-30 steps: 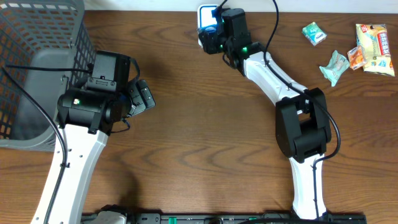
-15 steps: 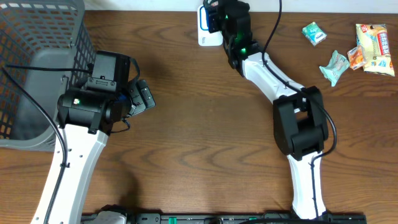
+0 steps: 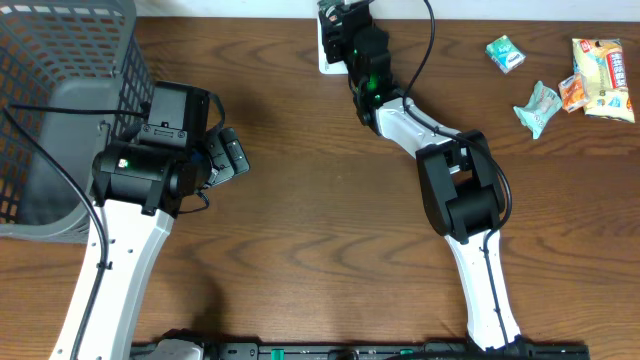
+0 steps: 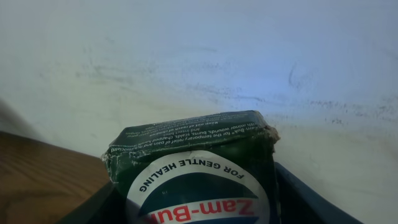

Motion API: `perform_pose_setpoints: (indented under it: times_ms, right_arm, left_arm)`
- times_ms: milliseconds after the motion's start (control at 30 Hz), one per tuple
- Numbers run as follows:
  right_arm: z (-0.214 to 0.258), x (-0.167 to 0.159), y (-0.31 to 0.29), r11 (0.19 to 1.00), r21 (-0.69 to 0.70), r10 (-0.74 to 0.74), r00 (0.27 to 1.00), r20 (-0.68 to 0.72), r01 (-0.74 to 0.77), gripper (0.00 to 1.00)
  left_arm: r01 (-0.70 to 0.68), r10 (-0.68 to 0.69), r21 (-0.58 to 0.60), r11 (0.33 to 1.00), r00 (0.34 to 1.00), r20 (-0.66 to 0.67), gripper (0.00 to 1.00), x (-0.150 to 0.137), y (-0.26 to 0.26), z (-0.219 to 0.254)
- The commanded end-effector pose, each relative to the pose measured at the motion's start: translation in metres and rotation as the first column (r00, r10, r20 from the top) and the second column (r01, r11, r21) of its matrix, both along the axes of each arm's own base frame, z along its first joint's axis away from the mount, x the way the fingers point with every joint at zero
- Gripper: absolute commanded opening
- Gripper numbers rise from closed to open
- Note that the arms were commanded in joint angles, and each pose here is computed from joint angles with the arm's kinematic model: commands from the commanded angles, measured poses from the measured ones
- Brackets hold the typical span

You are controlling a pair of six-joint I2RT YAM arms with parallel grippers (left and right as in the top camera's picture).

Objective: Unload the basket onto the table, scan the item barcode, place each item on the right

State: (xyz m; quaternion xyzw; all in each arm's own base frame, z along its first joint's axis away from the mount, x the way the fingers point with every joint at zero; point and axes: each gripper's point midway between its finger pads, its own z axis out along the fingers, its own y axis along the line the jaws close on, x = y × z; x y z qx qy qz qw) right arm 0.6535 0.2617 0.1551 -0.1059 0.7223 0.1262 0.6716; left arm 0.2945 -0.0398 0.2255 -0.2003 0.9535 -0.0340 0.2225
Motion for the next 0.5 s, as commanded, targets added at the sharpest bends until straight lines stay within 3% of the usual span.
perform_pose_setpoints:
  times_ms: [0, 267, 467]
  right_arm:
    - [0.004, 0.001, 0.002, 1.000, 0.013, -0.006, 1.000, 0.006, 0.006, 0.37]
    - [0.001, 0.000, 0.001, 1.000, 0.005, -0.008, 1.000, -0.014, 0.008, 0.36]
    - [0.031, 0.008, -0.035, 0.995, 0.069, -0.064, 0.997, -0.035, 0.066, 0.35]
  left_arm:
    - [-0.009, 0.009, 0.007, 1.000, 1.000, 0.005, 0.97, 0.000, 0.003, 0.002]
    - [-0.009, 0.009, 0.007, 1.000, 1.000, 0.005, 0.98, 0.000, 0.003, 0.002]
    - [-0.009, 0.009, 0.007, 1.000, 1.000, 0.005, 0.98, 0.000, 0.003, 0.002]
